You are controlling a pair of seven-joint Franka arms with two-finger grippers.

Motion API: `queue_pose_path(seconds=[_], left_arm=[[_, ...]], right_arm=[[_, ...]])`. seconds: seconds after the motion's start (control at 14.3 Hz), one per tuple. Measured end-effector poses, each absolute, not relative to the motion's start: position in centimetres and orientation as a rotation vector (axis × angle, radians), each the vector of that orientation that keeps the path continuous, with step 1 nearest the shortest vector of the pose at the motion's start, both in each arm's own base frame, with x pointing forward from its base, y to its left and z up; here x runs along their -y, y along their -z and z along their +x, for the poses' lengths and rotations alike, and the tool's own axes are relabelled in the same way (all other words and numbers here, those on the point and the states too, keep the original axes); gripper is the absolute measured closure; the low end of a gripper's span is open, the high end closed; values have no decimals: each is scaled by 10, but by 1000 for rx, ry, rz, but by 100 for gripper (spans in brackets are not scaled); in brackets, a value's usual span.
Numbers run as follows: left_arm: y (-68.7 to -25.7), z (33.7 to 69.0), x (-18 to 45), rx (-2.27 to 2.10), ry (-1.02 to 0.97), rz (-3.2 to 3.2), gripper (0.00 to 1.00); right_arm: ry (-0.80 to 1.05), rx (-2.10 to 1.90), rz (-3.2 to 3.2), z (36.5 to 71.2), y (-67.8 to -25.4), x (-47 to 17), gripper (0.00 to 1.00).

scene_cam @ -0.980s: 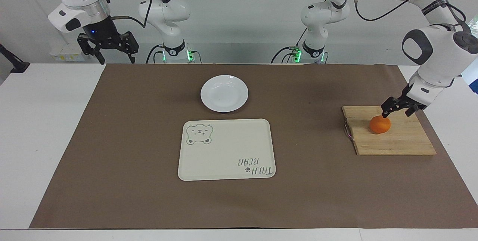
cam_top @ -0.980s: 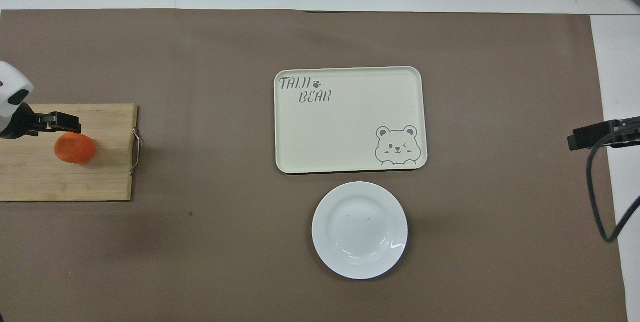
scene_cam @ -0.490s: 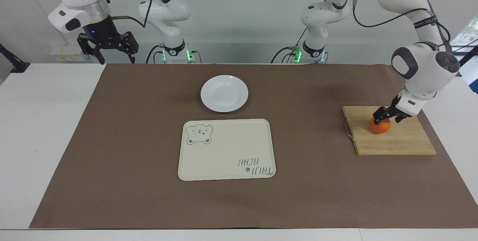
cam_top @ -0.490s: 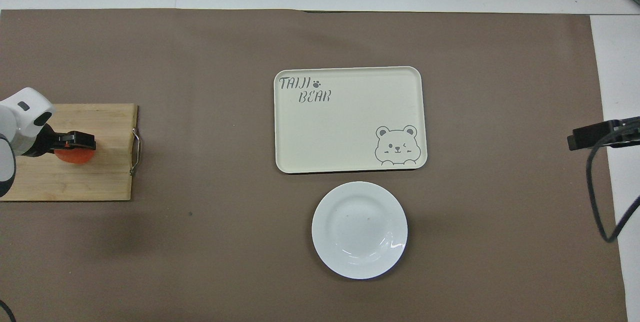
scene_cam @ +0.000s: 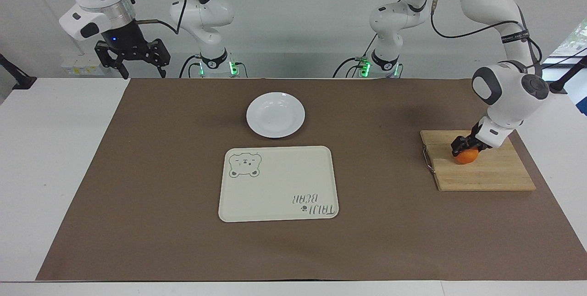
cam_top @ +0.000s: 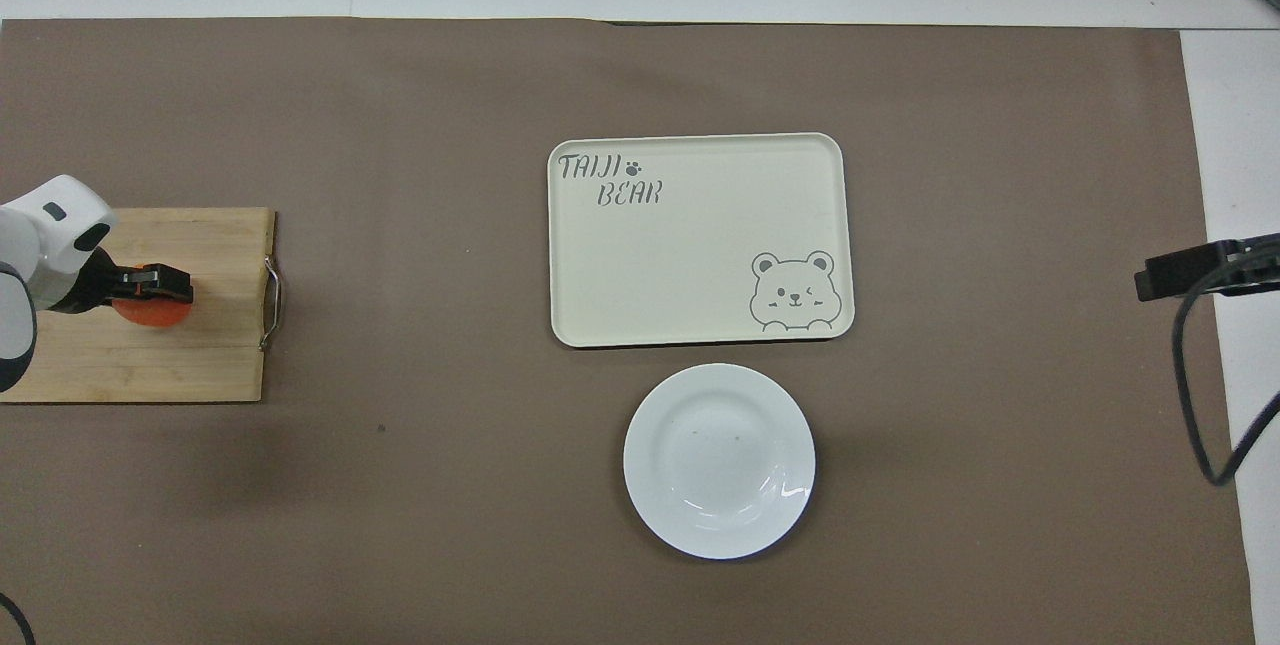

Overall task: Place orange and plate with both arms
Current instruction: 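Lower the left gripper onto the orange and close it, then lift the orange with the left gripper and carry it toward the plate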

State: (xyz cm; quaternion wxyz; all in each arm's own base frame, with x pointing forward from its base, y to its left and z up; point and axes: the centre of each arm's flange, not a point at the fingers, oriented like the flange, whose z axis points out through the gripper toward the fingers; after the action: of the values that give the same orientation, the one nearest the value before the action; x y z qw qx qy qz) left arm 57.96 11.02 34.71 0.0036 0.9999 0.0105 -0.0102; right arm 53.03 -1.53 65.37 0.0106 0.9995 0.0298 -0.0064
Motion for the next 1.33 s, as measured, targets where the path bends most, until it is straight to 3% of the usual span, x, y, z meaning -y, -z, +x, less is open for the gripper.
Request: queue_pose_path(seconds=[0.42,0.77,1.33], left_arm=[[-442,609,-95,12,16,3136,22],[-532,607,-56,-62,47,3137,22],[-555,588,91,63,70,3147,22]], right_arm=[[20,-93,3119,530,-654,15,0],[20,-93,3119,530,-654,15,0],[20,-93,3119,530,-654,15,0]])
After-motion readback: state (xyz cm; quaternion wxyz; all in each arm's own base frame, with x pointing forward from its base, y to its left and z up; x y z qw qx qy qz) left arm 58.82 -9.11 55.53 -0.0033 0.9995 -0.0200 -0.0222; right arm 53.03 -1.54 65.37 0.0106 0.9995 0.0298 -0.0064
